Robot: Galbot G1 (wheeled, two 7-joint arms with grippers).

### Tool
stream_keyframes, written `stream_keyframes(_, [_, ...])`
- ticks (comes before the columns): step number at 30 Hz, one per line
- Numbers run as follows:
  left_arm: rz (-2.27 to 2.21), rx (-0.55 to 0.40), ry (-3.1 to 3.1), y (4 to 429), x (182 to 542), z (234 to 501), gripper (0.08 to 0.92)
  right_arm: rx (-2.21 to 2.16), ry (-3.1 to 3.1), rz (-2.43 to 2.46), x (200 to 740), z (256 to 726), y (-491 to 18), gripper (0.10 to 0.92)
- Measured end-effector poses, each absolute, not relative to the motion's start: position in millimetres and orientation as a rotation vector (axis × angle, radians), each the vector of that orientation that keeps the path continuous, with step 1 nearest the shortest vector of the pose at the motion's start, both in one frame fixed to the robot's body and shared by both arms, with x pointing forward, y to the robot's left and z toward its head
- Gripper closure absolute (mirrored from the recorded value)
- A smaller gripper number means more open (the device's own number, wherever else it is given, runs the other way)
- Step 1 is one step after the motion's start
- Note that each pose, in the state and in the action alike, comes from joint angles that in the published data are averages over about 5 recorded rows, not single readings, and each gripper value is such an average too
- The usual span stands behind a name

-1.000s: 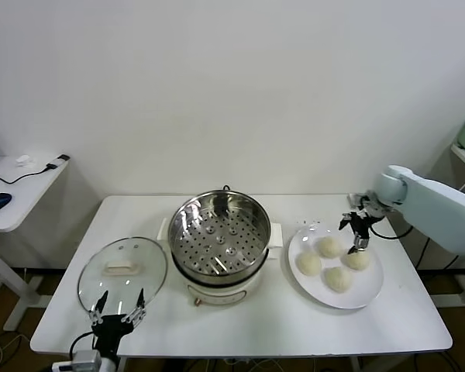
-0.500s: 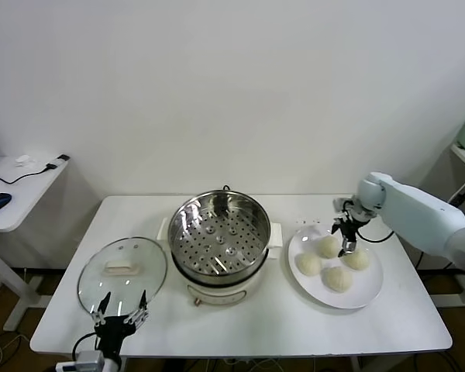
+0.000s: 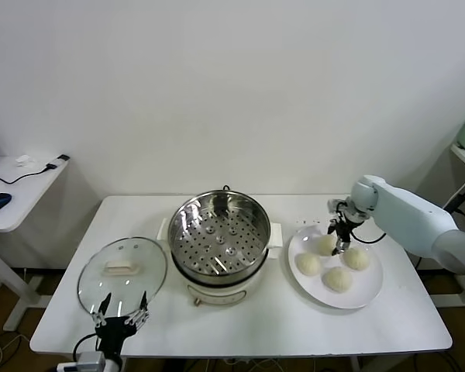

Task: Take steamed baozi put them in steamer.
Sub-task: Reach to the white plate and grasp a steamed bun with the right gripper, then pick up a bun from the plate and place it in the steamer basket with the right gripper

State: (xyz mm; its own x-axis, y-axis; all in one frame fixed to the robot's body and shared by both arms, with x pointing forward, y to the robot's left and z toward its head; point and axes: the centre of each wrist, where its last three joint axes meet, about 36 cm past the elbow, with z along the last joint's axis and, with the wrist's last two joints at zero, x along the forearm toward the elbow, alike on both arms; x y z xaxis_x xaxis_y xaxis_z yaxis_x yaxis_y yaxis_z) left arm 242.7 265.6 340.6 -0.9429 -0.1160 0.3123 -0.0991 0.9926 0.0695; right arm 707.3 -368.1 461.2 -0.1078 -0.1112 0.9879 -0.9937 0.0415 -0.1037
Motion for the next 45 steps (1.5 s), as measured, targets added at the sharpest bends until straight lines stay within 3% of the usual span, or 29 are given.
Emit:
stream_keyframes(6, [-0.08,0.149,-2.817,262,239,341,0.177,1.258,-1.391,1.246,711,495,-367,0.386])
stream_keyframes(12, [-0.082,0.136,-2.824,257,238,342,0.177,1.35,-1.376,1.382,722,571,-341,0.386])
stream_keyframes(19, [-0.094,0.128,-2.834,257,238,346,0.177,1.538,-1.302,1.625,721,681,-263,0.386])
stream_keyframes(24, [-0.104,0.124,-2.84,258,239,349,0.177,1.729,-1.144,1.793,702,721,-187,0.386])
stream_keyframes(33, [-0.121,0.12,-2.846,259,237,353,0.177,1.985,-0.732,2.064,683,710,-90,0.386])
stream_keyframes(45, [-0.115,0.121,-2.85,257,237,355,0.177,2.091,-0.455,2.233,707,647,-35,0.386])
